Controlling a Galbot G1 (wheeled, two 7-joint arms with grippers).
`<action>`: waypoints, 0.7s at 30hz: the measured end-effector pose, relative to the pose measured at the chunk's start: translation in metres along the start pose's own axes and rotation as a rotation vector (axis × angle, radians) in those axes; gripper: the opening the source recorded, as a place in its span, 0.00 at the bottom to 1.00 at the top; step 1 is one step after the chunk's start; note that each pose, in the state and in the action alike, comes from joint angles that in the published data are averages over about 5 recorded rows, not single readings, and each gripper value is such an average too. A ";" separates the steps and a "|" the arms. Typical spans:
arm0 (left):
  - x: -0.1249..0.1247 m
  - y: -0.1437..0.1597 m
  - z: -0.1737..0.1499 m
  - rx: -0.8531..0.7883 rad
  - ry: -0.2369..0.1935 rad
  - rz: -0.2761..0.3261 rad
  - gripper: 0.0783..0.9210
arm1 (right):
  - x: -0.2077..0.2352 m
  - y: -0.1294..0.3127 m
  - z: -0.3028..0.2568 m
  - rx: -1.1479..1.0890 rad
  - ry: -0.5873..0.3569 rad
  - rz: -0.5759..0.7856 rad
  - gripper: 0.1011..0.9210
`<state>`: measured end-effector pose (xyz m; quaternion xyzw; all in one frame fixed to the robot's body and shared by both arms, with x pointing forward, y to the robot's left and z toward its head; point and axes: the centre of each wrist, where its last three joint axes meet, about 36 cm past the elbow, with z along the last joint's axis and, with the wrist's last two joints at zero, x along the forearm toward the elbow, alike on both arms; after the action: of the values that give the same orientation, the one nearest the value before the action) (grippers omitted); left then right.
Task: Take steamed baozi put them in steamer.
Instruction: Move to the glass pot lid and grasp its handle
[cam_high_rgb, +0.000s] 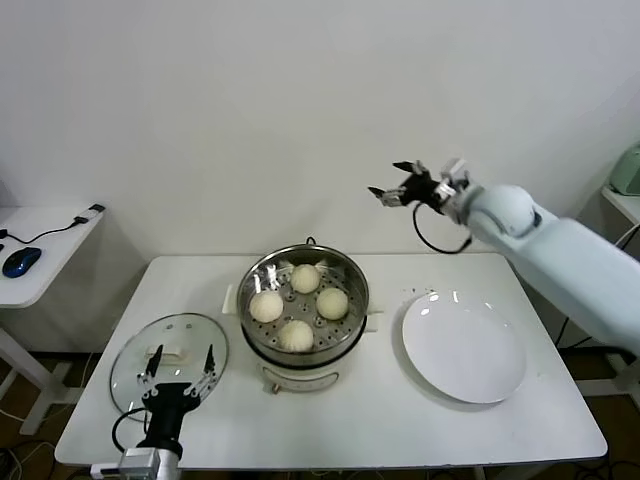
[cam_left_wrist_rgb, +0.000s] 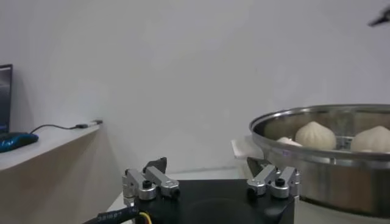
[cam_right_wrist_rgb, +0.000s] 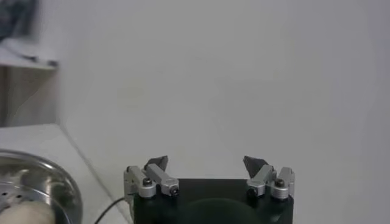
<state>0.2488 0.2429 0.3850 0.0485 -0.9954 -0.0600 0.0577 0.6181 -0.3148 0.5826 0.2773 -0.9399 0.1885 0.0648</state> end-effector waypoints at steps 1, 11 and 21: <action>0.000 0.001 0.000 0.000 -0.003 -0.001 0.88 | 0.009 0.000 0.012 -0.019 -0.012 0.024 0.88; -0.002 0.007 0.008 -0.020 -0.025 -0.030 0.88 | 0.097 0.023 0.141 -0.171 -0.118 0.249 0.88; -0.009 0.017 0.015 -0.227 -0.082 -0.109 0.88 | 0.177 0.123 0.270 -0.277 -0.086 0.347 0.88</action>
<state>0.2540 0.2625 0.3712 0.0931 -0.9796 -0.1771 0.0189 0.3976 -0.4128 0.3347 0.1076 -0.9923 0.0542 0.0289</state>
